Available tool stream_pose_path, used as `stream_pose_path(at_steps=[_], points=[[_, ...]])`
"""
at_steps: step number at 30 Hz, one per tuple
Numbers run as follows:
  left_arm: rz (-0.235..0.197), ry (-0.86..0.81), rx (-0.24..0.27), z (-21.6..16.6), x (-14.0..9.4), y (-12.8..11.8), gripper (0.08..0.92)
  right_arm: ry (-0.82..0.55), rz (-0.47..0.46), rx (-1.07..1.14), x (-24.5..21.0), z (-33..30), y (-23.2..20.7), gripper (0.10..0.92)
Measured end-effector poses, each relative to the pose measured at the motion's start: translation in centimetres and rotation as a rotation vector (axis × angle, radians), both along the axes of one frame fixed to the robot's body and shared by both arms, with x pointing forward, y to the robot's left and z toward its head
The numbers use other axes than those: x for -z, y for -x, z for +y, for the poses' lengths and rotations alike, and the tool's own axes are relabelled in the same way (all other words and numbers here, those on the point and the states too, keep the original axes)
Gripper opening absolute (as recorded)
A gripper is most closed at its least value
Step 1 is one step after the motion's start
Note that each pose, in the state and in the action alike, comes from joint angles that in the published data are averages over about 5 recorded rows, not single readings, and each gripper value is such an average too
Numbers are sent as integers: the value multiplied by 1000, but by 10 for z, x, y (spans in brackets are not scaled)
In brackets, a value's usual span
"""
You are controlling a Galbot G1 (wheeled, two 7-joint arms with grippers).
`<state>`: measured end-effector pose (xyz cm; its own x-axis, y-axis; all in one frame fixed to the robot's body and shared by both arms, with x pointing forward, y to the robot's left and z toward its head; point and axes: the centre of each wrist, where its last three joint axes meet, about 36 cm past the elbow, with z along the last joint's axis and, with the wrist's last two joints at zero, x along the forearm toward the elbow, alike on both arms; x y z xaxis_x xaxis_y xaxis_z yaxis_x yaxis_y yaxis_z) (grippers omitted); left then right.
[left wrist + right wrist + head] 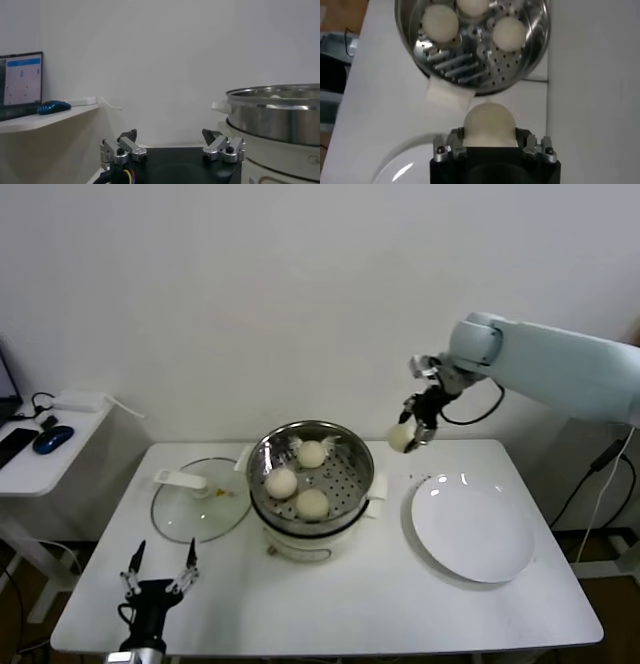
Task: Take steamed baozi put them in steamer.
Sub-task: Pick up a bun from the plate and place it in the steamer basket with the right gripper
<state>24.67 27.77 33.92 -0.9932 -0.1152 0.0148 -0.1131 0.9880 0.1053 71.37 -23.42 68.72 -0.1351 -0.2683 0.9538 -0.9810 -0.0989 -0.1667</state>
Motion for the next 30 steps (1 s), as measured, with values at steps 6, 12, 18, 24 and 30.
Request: stream_pose_path(at_steps=[6, 12, 18, 24, 30], points=[[1, -1, -7, 1, -1, 0, 823, -3, 13, -43, 0, 52, -3, 670], [8, -1, -15, 4, 1, 3, 823, 3, 36, -82, 15, 95, -5, 670], [14, -2, -19, 8, 3, 5, 823, 12, 62, -106, 37, 121, -6, 670], [17, 0, -21, 10, 4, 5, 823, 28, 79, -105, 57, 128, -8, 670], [18, 2, -21, 10, 5, 5, 823, 43, 79, -91, 71, 125, -12, 670]])
